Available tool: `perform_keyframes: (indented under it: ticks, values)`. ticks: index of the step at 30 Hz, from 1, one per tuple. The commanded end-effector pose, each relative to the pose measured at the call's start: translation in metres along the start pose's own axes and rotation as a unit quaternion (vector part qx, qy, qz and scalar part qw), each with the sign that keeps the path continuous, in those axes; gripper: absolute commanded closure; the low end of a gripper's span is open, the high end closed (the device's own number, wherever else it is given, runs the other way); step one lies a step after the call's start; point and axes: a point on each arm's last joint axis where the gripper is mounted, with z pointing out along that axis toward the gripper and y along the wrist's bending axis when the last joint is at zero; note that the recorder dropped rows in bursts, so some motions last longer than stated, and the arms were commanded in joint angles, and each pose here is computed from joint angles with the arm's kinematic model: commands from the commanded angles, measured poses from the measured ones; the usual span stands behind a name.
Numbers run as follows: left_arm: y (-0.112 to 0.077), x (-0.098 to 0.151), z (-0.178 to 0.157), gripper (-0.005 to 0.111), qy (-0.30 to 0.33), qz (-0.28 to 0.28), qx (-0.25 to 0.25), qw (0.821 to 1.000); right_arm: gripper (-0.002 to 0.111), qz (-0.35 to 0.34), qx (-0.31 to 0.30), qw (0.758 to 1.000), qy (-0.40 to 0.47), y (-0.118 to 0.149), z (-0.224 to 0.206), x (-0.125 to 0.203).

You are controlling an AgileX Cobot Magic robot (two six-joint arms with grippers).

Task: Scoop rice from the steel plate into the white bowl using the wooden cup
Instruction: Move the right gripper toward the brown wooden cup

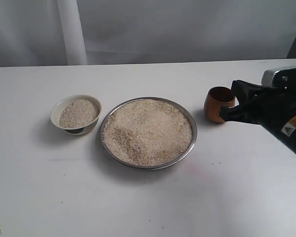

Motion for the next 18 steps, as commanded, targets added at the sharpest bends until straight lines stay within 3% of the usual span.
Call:
perform_keyframes:
  ticks: [1, 6, 18]
  values:
    - [-0.001, -0.001, 0.0, 0.107, -0.001, -0.005, 0.005, 1.0, 0.108, 0.009, 0.061, 0.998, -0.014, -0.016, 0.012, 0.025]
    - [-0.001, -0.001, 0.0, 0.107, -0.001, -0.005, 0.005, 1.0, 0.108, 0.001, 0.08, 0.997, 0.017, -0.022, 0.02, 0.061]
    - [-0.001, -0.001, 0.0, 0.107, -0.001, -0.005, 0.005, 1.0, 0.108, -0.01, 0.043, 0.997, 0.056, -0.02, 0.045, 0.095]
